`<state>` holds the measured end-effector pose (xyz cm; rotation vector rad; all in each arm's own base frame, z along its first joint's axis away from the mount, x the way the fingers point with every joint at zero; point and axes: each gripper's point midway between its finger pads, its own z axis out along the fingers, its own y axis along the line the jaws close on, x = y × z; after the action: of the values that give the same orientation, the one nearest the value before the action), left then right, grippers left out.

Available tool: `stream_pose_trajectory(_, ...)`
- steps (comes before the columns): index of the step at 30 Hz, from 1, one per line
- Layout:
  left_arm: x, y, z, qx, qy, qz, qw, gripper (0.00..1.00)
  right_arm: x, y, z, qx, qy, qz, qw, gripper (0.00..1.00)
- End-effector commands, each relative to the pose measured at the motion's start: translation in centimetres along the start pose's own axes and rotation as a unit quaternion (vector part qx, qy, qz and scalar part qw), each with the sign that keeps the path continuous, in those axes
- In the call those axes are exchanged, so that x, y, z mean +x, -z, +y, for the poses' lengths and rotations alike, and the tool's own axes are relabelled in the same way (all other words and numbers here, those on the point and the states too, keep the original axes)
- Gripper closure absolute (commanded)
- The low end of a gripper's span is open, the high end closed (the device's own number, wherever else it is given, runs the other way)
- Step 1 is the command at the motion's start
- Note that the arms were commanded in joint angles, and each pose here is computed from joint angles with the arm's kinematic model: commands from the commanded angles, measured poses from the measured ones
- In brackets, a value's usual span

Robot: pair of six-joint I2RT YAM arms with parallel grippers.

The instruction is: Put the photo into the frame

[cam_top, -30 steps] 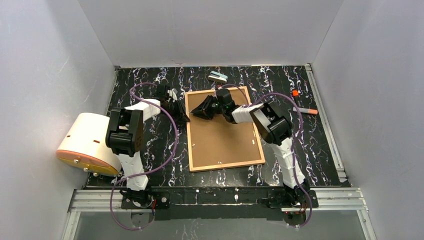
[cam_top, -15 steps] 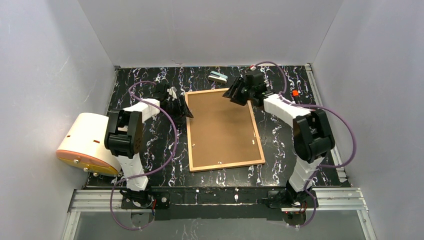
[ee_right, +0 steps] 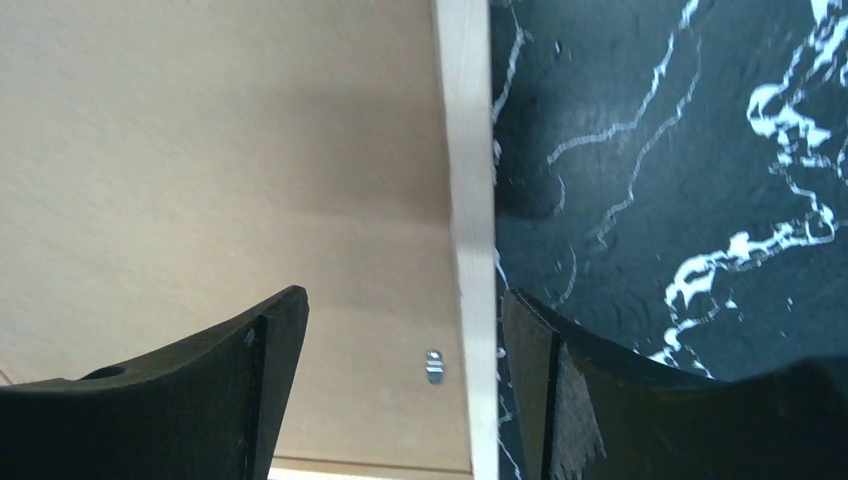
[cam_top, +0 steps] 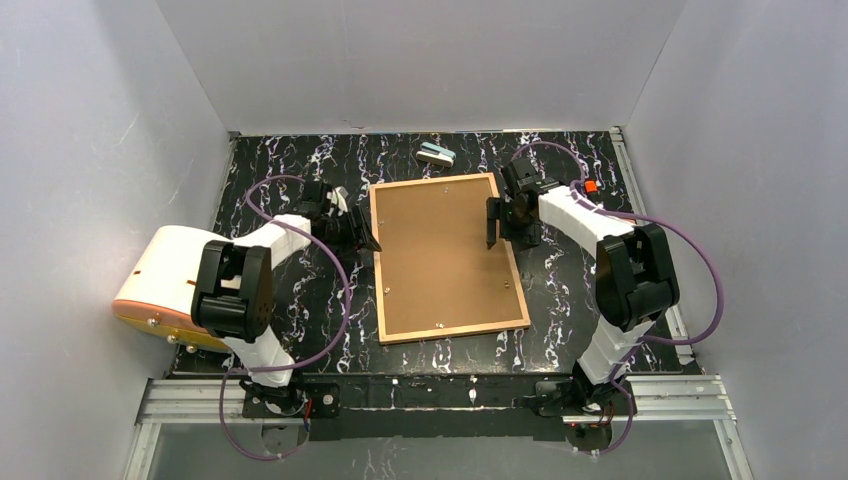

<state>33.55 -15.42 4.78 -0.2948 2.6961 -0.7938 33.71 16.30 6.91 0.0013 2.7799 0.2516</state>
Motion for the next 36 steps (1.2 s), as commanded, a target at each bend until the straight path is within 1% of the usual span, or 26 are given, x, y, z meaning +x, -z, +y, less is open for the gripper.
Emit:
stream_pose_trajectory(1,1.0,1.4,-0.4,0.011,-0.003,-0.002,1.0,0.44,3.2,1.4,-2.1,0.033,0.035,0.053,0.997,0.2)
stream_pose_trajectory(4,1.8,1.3,-0.2,0.012,0.001,0.006,1.0,0.49,4.6,1.1,-2.7,0.041,0.036,0.073,0.996,0.2)
stream_pose_trajectory(9,2.5,1.2,0.1,0.015,0.006,0.015,1.0,0.54,6.8,0.3,-2.7,0.027,0.042,0.112,0.992,0.21)
stream_pose_trajectory(11,2.8,1.1,0.2,0.015,0.007,0.018,1.0,0.55,7.7,0.2,-2.2,0.005,0.047,0.134,0.99,0.25)
stream_pose_trajectory(13,2.9,1.0,0.2,0.016,0.009,0.022,1.0,0.58,8.3,0.0,-2.2,0.003,0.045,0.146,0.988,0.28)
stream_pose_trajectory(19,2.8,0.9,0.2,0.017,0.008,0.023,1.0,0.63,8.6,0.2,-1.8,-0.008,0.039,0.15,0.988,0.38)
stream_pose_trajectory(21,2.8,0.8,0.2,0.017,0.007,0.024,1.0,0.64,8.7,0.1,-1.8,-0.01,0.041,0.155,0.987,0.4)
stream_pose_trajectory(27,3.1,0.6,0.4,0.018,0.008,0.031,0.999,0.65,9.4,-0.1,-2.3,-0.002,0.046,0.162,0.986,0.4)
stream_pose_trajectory(31,3.3,0.4,0.6,0.016,0.008,0.035,0.999,0.66,9.7,-0.4,-2.8,0.005,0.05,0.166,0.985,0.35)
stream_pose_trajectory(34,3.4,0.3,0.6,0.017,0.006,0.037,0.999,0.66,9.7,-0.6,-3.2,0.017,0.048,0.168,0.984,0.35)
stream_pose_trajectory(36,3.4,0.2,0.7,0.016,0.007,0.039,0.999,0.67,9.8,-0.8,-3.5,0.029,0.046,0.167,0.984,0.37)
